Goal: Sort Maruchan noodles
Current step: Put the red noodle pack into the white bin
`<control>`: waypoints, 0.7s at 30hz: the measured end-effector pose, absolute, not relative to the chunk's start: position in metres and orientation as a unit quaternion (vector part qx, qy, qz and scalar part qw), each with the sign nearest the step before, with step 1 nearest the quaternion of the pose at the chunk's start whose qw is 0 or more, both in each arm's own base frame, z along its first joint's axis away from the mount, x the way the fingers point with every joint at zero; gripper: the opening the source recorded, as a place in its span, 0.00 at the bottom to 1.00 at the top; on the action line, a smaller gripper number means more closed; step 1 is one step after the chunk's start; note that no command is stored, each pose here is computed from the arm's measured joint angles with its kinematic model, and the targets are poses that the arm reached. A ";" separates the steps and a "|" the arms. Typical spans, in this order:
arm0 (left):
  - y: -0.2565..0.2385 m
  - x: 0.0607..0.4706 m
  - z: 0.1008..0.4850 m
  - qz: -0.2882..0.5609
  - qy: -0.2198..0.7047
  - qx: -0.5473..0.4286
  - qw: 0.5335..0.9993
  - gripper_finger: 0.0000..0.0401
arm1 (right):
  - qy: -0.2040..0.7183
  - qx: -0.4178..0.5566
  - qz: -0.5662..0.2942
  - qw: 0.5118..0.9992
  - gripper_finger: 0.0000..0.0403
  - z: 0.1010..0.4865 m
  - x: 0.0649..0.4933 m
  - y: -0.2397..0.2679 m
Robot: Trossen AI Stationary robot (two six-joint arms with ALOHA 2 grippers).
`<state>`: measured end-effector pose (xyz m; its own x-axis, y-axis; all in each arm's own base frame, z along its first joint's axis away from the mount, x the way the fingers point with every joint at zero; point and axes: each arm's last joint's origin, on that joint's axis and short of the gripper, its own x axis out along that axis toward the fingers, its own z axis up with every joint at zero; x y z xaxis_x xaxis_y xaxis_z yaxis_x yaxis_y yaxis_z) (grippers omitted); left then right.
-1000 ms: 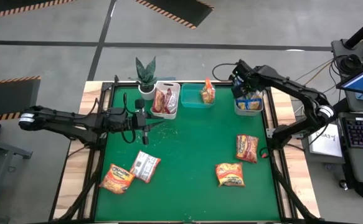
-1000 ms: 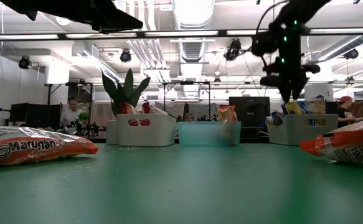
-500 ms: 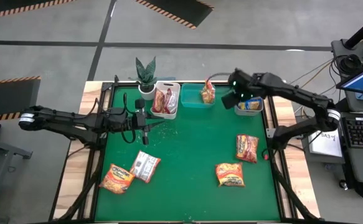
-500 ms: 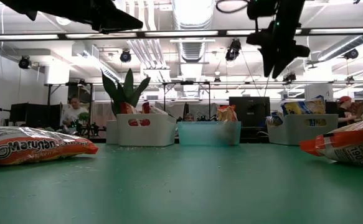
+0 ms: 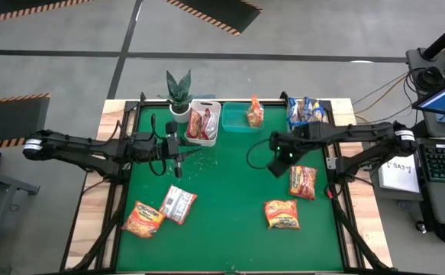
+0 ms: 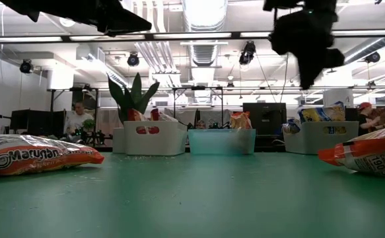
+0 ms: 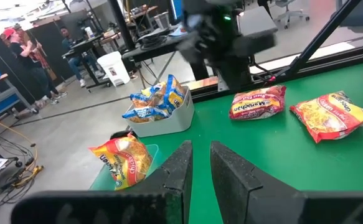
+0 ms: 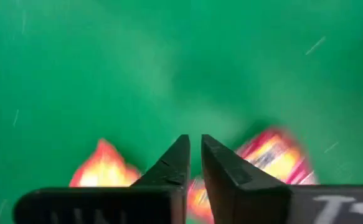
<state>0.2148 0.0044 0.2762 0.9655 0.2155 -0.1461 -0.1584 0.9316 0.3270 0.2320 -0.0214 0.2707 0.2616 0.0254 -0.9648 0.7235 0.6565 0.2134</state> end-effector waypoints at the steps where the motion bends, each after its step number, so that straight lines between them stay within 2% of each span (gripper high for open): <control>1: 0.004 0.215 0.276 0.096 0.090 0.156 0.979 0.10 | 0.574 0.349 -0.220 0.708 0.06 0.265 0.230 -0.018; 6: 0.004 0.215 0.276 0.096 0.089 0.150 0.980 0.10 | 0.652 0.400 -0.159 0.624 0.02 0.230 0.214 -0.007; 10: 0.004 0.215 0.276 0.096 0.089 0.150 0.980 0.10 | 0.691 0.420 -0.191 0.556 0.02 0.200 0.195 -0.004; 13: 0.004 0.215 0.276 0.096 0.089 0.150 0.980 0.10 | 0.702 0.419 -0.230 0.528 0.02 0.183 0.183 -0.004; 18: 0.004 0.215 0.276 0.096 0.089 0.150 0.980 0.10 | 0.694 0.402 -0.278 0.529 0.02 0.169 0.177 -0.006; 19: 0.004 0.215 0.276 0.096 0.089 0.150 0.980 0.10 | 0.681 0.405 -0.273 0.546 0.02 0.168 0.181 -0.007; 21: 0.004 0.215 0.276 0.096 0.089 0.150 0.980 0.10 | 0.623 0.418 -0.243 0.615 0.02 0.169 0.199 -0.009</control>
<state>0.2148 0.0044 0.2763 0.9657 0.2151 -0.1455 -0.1616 0.9363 0.3117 0.1988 -0.0086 0.1689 0.1064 0.2222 -0.9692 0.8199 0.5319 0.2119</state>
